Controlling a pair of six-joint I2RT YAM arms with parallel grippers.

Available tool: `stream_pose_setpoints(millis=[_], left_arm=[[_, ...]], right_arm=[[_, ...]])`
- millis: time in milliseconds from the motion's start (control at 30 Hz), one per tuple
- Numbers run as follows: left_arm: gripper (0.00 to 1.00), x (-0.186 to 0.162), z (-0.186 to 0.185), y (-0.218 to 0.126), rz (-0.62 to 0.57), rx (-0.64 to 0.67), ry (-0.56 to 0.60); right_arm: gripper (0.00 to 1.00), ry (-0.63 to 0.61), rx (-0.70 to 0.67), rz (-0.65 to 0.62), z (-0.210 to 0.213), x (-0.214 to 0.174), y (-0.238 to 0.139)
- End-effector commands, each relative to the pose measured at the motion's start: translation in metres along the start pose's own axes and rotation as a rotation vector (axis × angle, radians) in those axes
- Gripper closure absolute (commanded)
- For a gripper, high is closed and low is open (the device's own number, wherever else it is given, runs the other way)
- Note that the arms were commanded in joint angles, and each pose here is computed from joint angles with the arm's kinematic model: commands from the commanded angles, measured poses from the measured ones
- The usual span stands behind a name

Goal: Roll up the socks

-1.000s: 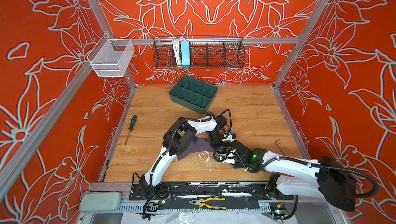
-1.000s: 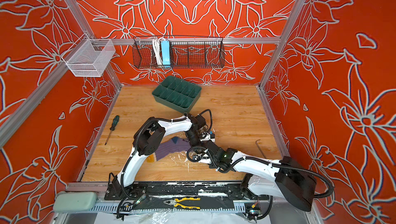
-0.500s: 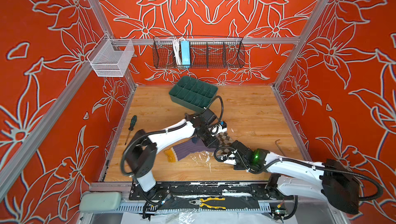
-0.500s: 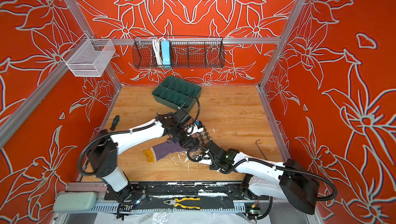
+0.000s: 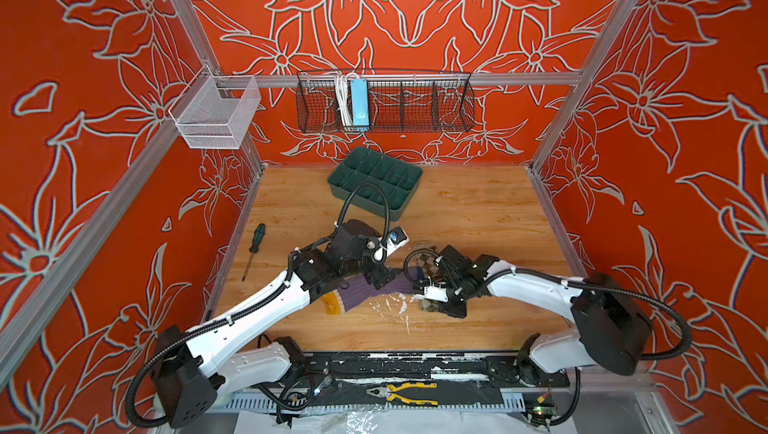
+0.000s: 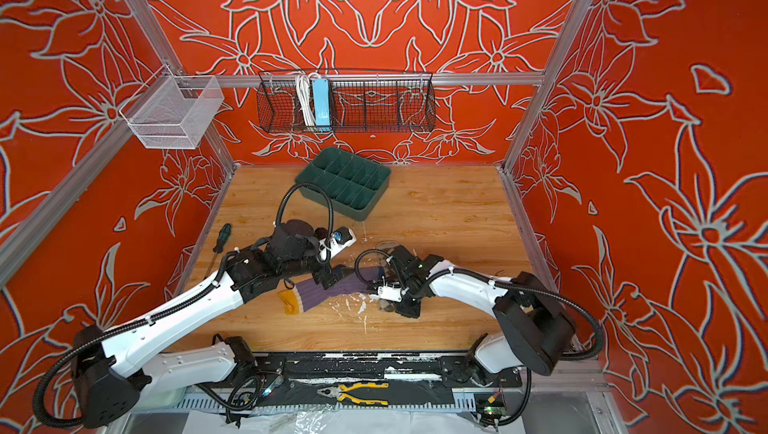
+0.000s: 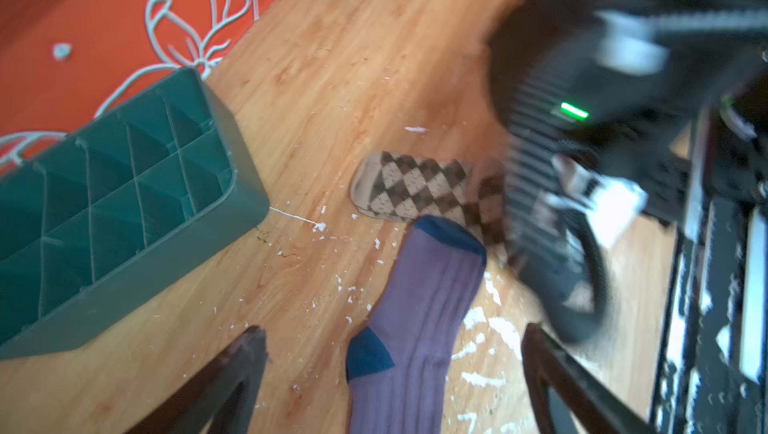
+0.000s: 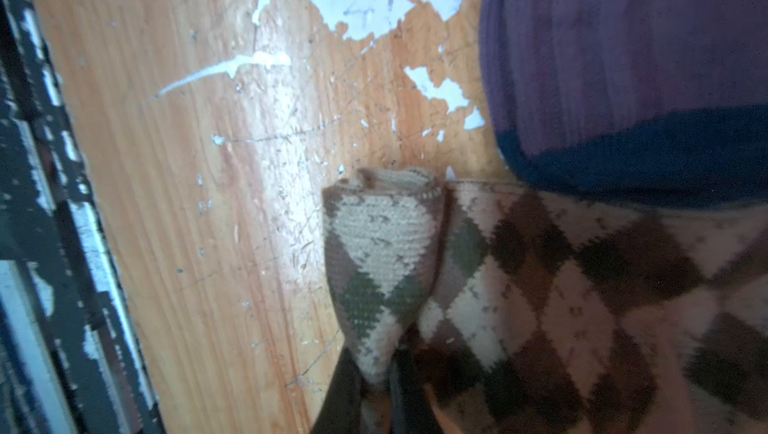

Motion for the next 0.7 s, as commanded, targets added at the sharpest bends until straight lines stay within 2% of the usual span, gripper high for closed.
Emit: stream_pose_setpoints(millis=[0, 67, 100, 233, 333, 433, 600, 667], left_arm=[[0.08, 0.007, -0.044, -0.001, -0.044, -0.007, 0.366], [0.10, 0.011, -0.061, 0.006, -0.063, 0.051, 0.528], [0.12, 0.015, -0.069, 0.010, -0.079, 0.069, 0.567], [0.16, 0.015, -0.096, 0.034, -0.072, 0.070, 0.629], [0.18, 0.009, -0.124, 0.056, -0.039, -0.004, 0.701], [0.20, 0.008, -0.138, 0.079, -0.030, -0.048, 0.704], [0.36, -0.009, -0.152, 0.121, 0.058, -0.079, 0.708], [0.38, -0.013, -0.152, 0.135, 0.091, -0.063, 0.687]], right_arm=[[1.00, 0.090, 0.144, 0.085, 0.009, -0.021, 0.004], [1.00, 0.114, 0.160, 0.094, 0.004, -0.024, 0.005], [1.00, 0.122, 0.166, 0.101, 0.002, -0.025, 0.005], [1.00, 0.145, 0.171, 0.107, -0.004, -0.030, 0.008], [1.00, 0.159, 0.171, 0.099, -0.007, -0.030, 0.010], [1.00, 0.164, 0.172, 0.094, -0.008, -0.030, 0.010], [1.00, 0.168, 0.159, 0.091, -0.011, -0.031, 0.011], [1.00, 0.169, 0.159, 0.089, -0.011, -0.030, 0.011]])
Point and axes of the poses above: each gripper's point midway between its finger pads, its own y axis out along the fingers, its own z axis along the line the jaws close on, x = y × z, the point moved 1 cm from there along -y, back along the fingers, and after that the axes turned 13 degrees about y, right-handed, at the moved point
